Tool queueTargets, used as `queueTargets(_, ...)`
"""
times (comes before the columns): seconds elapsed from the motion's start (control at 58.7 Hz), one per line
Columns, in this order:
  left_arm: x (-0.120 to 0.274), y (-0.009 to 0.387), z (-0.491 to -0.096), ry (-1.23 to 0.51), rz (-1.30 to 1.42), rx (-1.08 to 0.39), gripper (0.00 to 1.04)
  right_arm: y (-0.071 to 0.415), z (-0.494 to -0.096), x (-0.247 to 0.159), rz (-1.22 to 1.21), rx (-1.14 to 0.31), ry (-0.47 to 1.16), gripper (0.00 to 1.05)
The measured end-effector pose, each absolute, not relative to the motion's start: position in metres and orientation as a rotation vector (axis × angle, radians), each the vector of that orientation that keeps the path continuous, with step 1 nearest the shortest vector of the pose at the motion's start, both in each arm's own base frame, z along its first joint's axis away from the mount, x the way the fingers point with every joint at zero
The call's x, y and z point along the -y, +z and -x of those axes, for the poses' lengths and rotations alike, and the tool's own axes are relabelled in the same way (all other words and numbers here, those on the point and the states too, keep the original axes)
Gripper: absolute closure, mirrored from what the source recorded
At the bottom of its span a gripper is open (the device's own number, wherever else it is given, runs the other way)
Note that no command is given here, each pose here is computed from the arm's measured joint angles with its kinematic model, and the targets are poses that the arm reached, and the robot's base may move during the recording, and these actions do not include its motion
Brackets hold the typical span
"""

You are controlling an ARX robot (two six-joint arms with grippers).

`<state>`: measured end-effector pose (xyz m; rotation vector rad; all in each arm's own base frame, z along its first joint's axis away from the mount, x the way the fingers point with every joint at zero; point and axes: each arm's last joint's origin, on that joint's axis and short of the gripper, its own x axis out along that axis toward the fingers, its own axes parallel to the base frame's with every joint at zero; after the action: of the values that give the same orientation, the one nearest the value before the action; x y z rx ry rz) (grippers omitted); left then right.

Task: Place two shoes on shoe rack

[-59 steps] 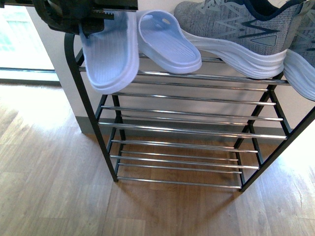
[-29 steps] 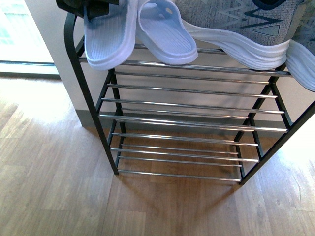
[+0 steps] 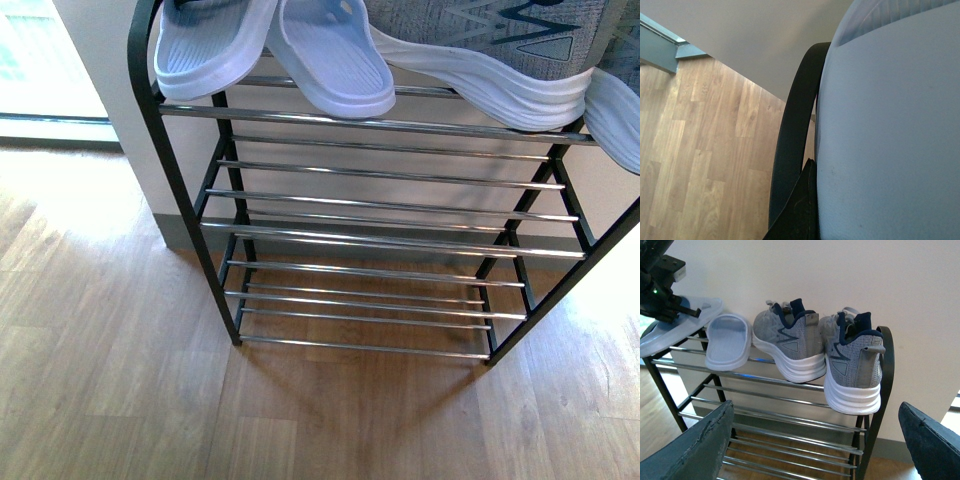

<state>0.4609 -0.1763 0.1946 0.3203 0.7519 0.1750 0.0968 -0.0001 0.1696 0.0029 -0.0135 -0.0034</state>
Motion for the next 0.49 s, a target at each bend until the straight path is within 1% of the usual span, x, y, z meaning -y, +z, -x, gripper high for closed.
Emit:
queueTargets(0.119,0.178,0.184,-0.457,0.164,-0.403,-0.746,1.03,0.17,-0.097,0.0,-0.003,0.014,-0.003,0.09)
queueTargets(0.153,0.178,0.182,-0.456,0.163,-0.406,-0.753,0.95,0.17,-0.097,0.0,-0.003,0.014,-0.003,0.09)
queueTargets(0.188,0.178,0.182,-0.456,0.164,-0.408,-0.754,0.89,0.17,-0.097,0.0,-0.003,0.014,-0.003,0.09)
queueTargets(0.222,0.178,0.181,-0.455,0.163,-0.408,-0.756,0.86,0.17,-0.097,0.0,-0.003,0.014,-0.003,0.09)
queueTargets(0.341,0.179,0.181,-0.455,0.153,-0.401,-0.759,0.67,0.17,-0.097,0.0,-0.003,0.014,-0.003,0.09)
queueTargets(0.375,0.179,0.182,-0.454,0.15,-0.397,-0.756,0.64,0.17,-0.097,0.0,-0.003,0.014,-0.003,0.09)
queueTargets(0.494,0.18,0.194,-0.451,0.134,-0.373,-0.739,0.44,0.17,-0.097,0.0,-0.003,0.014,-0.003,0.09)
